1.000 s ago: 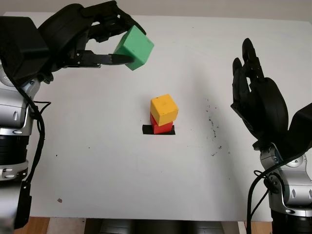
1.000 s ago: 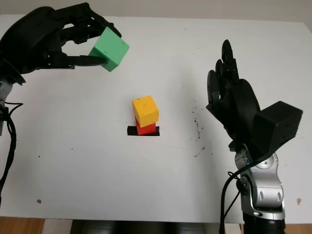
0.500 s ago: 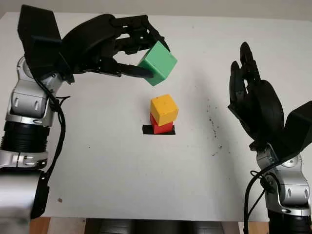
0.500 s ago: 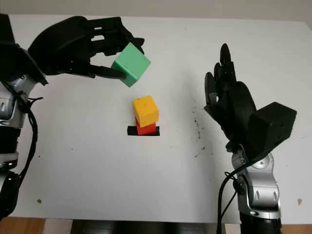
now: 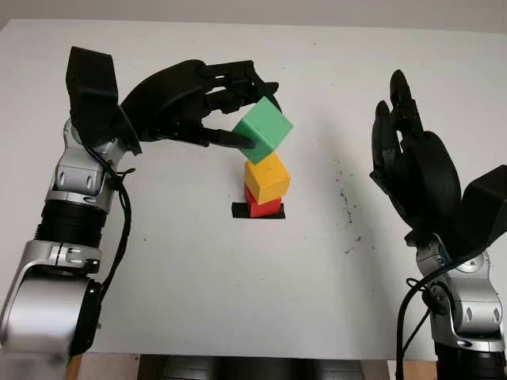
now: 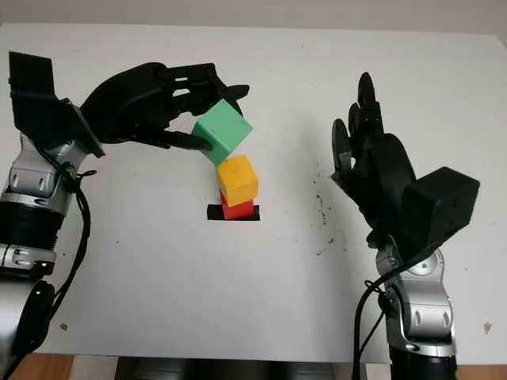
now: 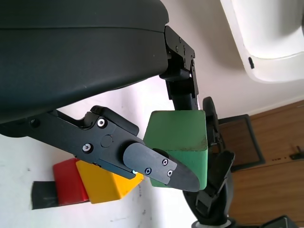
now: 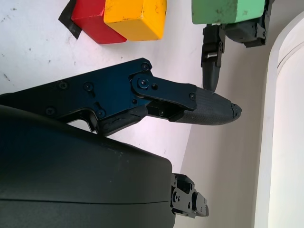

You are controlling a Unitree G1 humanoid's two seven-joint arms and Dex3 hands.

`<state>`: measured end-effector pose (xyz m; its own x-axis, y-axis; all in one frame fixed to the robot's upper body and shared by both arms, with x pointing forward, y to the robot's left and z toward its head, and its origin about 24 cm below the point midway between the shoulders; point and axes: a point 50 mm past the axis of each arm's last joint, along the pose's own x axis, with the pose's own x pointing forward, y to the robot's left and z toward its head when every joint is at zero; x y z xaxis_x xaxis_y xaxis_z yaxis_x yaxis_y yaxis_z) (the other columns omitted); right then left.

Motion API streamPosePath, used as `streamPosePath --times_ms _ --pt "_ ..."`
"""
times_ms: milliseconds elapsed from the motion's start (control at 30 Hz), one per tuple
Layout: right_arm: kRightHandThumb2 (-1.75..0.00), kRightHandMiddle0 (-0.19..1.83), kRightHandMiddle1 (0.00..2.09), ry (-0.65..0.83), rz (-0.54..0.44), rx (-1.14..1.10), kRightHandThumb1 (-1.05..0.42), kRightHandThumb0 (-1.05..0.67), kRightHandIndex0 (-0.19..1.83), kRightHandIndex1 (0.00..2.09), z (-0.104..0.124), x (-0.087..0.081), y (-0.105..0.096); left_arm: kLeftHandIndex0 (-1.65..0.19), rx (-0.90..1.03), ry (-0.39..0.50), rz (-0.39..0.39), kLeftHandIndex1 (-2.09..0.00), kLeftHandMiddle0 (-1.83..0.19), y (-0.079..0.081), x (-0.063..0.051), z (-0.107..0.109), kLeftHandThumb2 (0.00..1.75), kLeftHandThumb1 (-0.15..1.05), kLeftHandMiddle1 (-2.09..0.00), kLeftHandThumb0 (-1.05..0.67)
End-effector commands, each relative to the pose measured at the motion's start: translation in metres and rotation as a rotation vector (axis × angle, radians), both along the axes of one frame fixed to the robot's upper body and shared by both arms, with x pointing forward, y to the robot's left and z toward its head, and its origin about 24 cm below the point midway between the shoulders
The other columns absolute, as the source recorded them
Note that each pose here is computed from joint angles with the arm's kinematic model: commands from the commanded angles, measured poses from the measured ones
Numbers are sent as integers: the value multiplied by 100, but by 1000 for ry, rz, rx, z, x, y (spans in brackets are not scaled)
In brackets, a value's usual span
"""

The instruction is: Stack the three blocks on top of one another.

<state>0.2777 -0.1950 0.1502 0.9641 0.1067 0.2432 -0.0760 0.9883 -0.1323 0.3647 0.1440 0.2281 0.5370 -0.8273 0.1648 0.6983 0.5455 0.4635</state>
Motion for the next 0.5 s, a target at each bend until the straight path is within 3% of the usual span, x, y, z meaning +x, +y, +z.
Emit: streamPosePath --times_ms 0,467 --pt "-65 -19 0 -15 -7 5 -105 -70 -19 0 1 -2 0 -35 -39 12 -2 -145 -6 -1 0 -1 20 105 -5 -54" --pt "-64 -19 0 -17 -9 12 -105 -69 -19 0 0 -2 -2 -37 -151 100 -45 -150 -8 -13 3 -20 19 105 -6 -55"
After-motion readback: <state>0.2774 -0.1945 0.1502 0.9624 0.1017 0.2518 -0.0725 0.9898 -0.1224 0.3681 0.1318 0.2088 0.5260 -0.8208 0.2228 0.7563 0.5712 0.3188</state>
